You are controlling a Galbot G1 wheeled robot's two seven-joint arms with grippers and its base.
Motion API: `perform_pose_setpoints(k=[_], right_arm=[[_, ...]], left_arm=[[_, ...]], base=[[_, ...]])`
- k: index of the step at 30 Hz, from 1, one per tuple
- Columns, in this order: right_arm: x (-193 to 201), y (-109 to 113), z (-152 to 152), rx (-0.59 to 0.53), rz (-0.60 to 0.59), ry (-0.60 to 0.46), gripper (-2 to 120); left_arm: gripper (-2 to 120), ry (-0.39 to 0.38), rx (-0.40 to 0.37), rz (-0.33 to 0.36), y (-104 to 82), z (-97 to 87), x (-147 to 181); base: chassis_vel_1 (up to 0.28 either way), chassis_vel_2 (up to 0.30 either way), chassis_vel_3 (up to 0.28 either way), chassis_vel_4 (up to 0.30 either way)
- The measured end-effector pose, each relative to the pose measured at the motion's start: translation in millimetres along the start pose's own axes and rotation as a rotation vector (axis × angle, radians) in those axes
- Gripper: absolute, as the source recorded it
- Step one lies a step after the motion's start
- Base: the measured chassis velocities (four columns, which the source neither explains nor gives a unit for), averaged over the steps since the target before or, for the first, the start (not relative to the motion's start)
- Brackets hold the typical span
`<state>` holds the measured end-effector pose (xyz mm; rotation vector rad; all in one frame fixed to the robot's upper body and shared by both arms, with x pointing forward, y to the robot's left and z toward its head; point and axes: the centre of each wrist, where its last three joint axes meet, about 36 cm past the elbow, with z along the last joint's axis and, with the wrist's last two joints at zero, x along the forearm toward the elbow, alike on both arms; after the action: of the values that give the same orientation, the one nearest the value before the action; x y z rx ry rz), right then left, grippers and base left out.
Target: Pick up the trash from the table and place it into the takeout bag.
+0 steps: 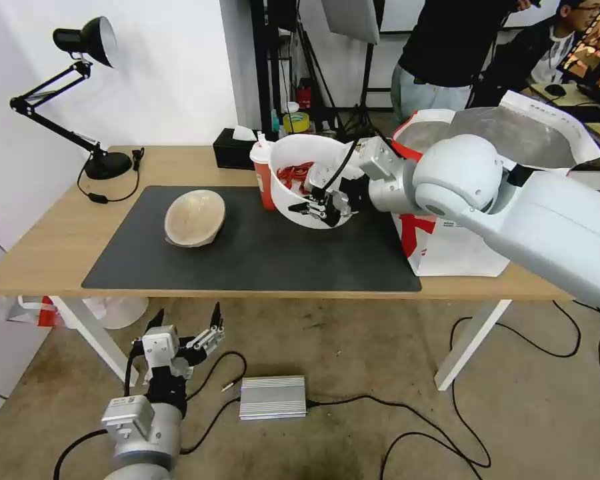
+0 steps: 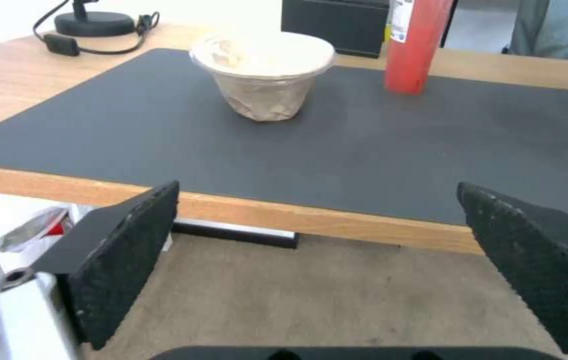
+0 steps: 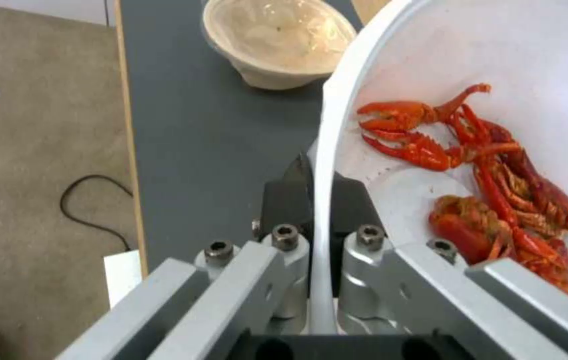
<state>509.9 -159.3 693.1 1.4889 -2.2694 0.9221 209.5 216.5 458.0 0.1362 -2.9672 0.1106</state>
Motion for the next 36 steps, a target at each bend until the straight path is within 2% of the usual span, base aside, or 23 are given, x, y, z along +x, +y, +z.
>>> perform_pose_setpoints(k=[4,9,10,24,32,36], right_arm=[[0.7,-1.3,-3.3,0.004,0.001,-0.004,0],[2.5,-3.8,-8.6,0.01,0.003,-0.01,0],[2.8,-4.4,-9.5,0.011,0.004,-0.011,0],[3.1,-10.1,-18.7,0.018,0.009,-0.023,0],[5.5,-12.7,-24.5,0.025,0.01,-0.026,0],[7.6,-13.8,-28.6,0.029,0.011,-0.033,0]], left_arm=[[96,0.002,0.0,0.001,0.0,0.1,0.2],[103,0.005,-0.001,0.001,0.1,0.3,0.5],[97,0.006,-0.002,0.001,0.0,0.4,0.6],[101,0.006,-0.003,0.0,0.1,0.2,0.4],[97,0.007,-0.004,0.0,0.2,0.2,0.8],[101,0.006,-0.005,0.001,-0.2,0.1,0.8]], base=[[0.0,0.0,0.0,0.0],[0.0,0.0,0.0,0.0],[0.0,0.0,0.0,0.0],[0.0,0.0,0.0,0.0],[0.0,0.0,0.0,0.0],[0.0,0.0,0.0,0.0]])
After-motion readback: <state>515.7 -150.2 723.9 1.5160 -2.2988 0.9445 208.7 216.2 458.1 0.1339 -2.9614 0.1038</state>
